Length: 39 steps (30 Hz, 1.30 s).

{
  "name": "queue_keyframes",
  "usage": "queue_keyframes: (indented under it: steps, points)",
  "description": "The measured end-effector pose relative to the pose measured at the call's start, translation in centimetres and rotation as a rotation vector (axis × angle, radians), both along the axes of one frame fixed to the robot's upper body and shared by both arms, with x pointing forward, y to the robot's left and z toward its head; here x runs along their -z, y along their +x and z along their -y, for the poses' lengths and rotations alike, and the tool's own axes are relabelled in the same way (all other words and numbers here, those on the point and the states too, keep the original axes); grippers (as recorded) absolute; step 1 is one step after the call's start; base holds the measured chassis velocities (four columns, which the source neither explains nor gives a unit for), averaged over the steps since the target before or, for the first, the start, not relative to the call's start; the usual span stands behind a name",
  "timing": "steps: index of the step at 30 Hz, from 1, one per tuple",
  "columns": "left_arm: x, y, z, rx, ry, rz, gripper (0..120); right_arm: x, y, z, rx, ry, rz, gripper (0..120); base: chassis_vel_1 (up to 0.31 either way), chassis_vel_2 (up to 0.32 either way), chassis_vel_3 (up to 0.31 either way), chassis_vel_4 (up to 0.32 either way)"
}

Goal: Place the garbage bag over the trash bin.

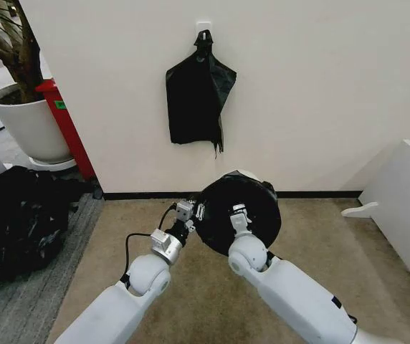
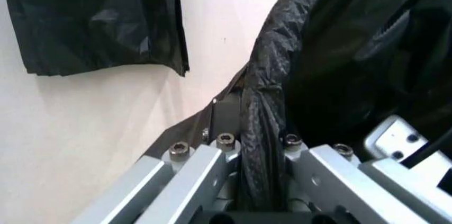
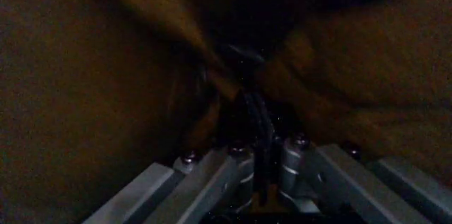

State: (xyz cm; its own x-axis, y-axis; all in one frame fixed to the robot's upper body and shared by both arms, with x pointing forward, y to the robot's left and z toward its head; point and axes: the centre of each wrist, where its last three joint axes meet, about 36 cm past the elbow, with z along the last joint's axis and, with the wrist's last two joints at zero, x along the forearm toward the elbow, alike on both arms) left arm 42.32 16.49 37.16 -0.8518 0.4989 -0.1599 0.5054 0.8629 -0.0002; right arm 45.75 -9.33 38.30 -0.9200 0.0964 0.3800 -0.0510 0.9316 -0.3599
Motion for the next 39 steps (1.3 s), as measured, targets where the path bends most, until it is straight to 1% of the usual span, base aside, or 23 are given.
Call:
queue_keyframes:
  steps: [1,2,3,6,7,10,11,14,15,17,19,22,25,28,30,32,36,39]
  points:
    - [0.0,0.0,0.0,0.000,0.000,0.000,1,-0.1,-0.1,0.0,-0.008,0.014,0.009,0,0.000,0.000,0.000,0.000]
    - [0.1,0.1,-0.1,-0.002,0.002,-0.002,1,-0.7,-0.6,-0.3,-0.039,0.082,0.022,0,0.000,0.000,0.000,0.000]
    - [0.1,0.1,0.0,-0.002,0.003,-0.002,1,-1.0,-0.8,-0.5,-0.049,0.125,0.011,0,0.000,0.000,0.000,0.000]
    - [0.1,0.0,0.1,0.002,0.001,-0.002,1,-1.7,-1.0,-1.4,-0.038,0.198,-0.070,0,0.000,0.000,0.000,0.000]
    - [0.1,0.0,0.1,0.002,0.001,-0.002,1,-1.7,-1.0,-1.4,-0.038,0.198,-0.070,0,0.000,0.000,0.000,0.000]
    - [-0.3,-0.1,0.3,0.008,-0.006,0.004,1,-1.5,-0.6,-1.8,-0.002,0.192,-0.167,0,0.000,0.000,0.000,0.000]
    - [-0.4,-0.1,0.3,0.009,-0.008,0.006,1,-1.3,-0.6,-1.9,0.003,0.182,-0.183,0,0.000,0.000,0.000,0.000]
    - [-0.7,-0.3,0.2,0.012,-0.011,0.008,1,-0.4,-0.5,-1.8,0.019,0.113,-0.203,0,0.000,0.000,0.000,0.000]
    - [-0.7,-0.3,0.2,0.012,-0.011,0.008,1,-0.4,-0.5,-1.8,0.019,0.113,-0.203,0,0.000,0.000,0.000,0.000]
    - [-0.8,-0.4,0.2,0.014,-0.012,0.009,1,0.2,-0.3,-1.5,0.030,0.047,-0.189,0,0.000,0.000,0.000,0.000]
    - [-0.9,-0.4,0.2,0.015,-0.015,0.010,1,1.0,0.1,-0.7,0.040,-0.021,-0.139,0,0.000,0.000,0.000,0.000]
    - [-0.8,-0.5,0.2,0.015,-0.016,0.009,1,1.3,0.3,0.0,0.037,-0.042,-0.087,0,0.000,0.000,0.000,0.000]
    - [-0.7,-0.4,0.2,0.012,-0.014,0.007,1,1.0,0.0,0.4,0.021,-0.026,-0.051,0,0.000,0.000,0.000,0.000]
    - [-0.6,0.0,0.0,0.007,-0.009,0.007,1,0.4,-0.8,0.3,-0.010,0.030,-0.020,0,0.000,0.000,0.000,0.000]
    - [-0.6,0.1,0.0,0.005,-0.008,0.007,1,0.3,-1.1,0.3,-0.021,0.047,-0.014,0,0.000,0.000,0.000,0.000]
    - [-0.5,0.3,-0.1,-0.001,-0.009,0.002,1,0.3,-1.7,0.2,-0.063,0.090,0.015,0,0.000,0.000,0.000,0.000]
    - [-0.4,0.4,0.0,-0.003,-0.008,-0.005,1,0.0,-1.5,0.0,-0.102,0.096,0.054,0,0.000,0.000,0.000,0.000]
    - [-0.3,0.2,0.2,0.004,-0.004,-0.006,1,-0.9,-0.3,0.0,-0.107,0.074,0.072,0,0.000,0.000,0.000,0.000]
